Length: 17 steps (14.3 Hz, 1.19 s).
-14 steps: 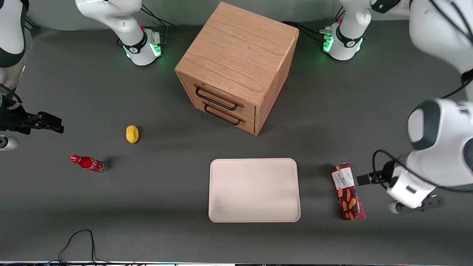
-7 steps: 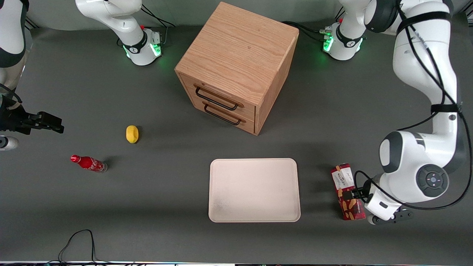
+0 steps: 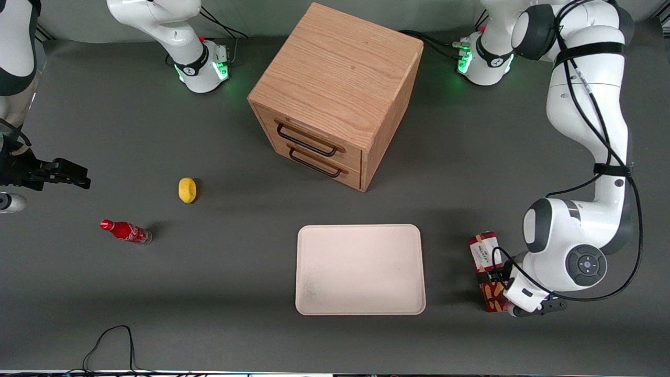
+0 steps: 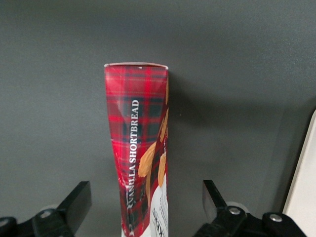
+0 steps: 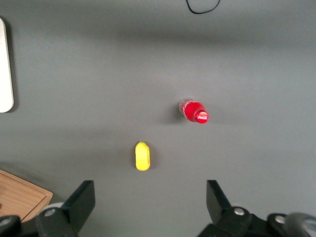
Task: Place red cookie box on tray
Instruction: 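Close the left gripper on the end of the shortbread box, then lift the box upright with the left gripper and carry it toward the tray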
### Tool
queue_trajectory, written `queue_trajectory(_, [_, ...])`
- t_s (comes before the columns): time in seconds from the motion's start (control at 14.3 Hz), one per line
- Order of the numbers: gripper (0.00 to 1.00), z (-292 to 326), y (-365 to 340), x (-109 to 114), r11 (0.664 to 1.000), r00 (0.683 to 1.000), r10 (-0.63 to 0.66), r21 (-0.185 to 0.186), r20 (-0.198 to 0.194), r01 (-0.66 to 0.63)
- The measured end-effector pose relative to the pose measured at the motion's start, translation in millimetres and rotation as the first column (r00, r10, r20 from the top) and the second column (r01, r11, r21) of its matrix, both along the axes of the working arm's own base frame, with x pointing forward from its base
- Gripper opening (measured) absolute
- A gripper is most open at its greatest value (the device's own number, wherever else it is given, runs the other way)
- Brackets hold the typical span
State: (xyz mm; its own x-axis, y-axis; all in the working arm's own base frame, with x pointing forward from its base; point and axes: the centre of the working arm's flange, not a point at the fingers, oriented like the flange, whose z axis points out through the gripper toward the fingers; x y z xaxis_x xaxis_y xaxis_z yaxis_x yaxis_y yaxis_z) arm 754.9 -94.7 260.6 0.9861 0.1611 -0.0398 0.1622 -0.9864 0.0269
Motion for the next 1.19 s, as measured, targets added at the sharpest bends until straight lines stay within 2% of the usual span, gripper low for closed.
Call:
queue_trajectory(0.14, [1.0,-2,0,0,1.0,1.0,-0.001,0.001,0.001,0.001])
queue_trajectory(0.21, [0.95,-3,0,-1,1.0,1.0,-0.002,0.001,0.0,0.002])
queue_trajectory(0.28, [0.95,-3,0,-1,1.0,1.0,-0.002,0.001,-0.001,0.002])
queue_trajectory(0.35, [0.88,-4,0,-1,1.0,1.0,-0.002,0.001,-0.002,0.002])
queue_trajectory(0.63, [0.4,-4,0,-1,1.0,1.0,-0.001,0.001,-0.001,0.001])
queue_trajectory(0.84, [0.09,-3,0,-1,1.0,1.0,0.0,0.001,-0.001,0.0])
queue_trajectory(0.91, [0.02,-3,0,-1,1.0,1.0,0.0,0.001,0.0,0.0])
queue_trajectory(1.19, [0.02,21,0,0,1.0,1.0,0.009,0.0,0.006,-0.009])
